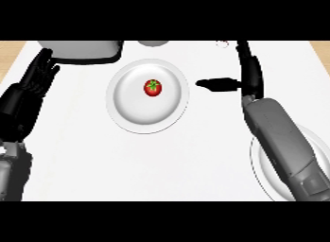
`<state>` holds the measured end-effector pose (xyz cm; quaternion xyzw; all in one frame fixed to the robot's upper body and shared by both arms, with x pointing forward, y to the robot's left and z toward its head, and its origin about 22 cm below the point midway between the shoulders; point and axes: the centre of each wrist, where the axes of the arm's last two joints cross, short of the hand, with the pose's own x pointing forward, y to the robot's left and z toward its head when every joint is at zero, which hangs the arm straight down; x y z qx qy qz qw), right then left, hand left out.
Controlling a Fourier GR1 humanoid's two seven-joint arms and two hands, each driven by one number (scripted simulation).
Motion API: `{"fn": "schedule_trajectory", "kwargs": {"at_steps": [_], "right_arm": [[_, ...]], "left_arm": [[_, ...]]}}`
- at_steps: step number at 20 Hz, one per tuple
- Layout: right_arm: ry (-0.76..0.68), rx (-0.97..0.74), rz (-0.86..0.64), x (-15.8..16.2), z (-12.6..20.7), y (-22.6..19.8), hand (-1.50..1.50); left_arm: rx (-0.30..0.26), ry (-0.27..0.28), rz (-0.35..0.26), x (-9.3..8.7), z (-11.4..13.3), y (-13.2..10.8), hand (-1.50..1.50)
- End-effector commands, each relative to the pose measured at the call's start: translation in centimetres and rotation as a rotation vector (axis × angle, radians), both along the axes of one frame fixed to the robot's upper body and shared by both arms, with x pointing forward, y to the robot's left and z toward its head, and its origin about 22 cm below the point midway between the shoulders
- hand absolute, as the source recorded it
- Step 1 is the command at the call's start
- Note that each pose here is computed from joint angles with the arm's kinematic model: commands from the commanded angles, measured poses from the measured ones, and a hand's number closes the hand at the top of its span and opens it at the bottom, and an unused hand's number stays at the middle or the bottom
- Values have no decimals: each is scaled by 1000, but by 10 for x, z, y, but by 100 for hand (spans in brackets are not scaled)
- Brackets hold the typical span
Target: Pick the tomato from the plate and place it in the plate
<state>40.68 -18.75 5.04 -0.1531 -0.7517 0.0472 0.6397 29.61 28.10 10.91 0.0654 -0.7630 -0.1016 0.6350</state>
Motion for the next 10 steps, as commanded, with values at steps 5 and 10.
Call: {"fn": "schedule_trajectory", "kwargs": {"at_steps": [5, 10], "right_arm": [[8, -37, 17, -28, -1, -45, -150], [-44, -84, -30, -32, -11, -91, -150]], "left_arm": [[9, 1, 8, -10, 0, 17, 0], [-1, -19, -15, -4, -6, 0, 0]]}}
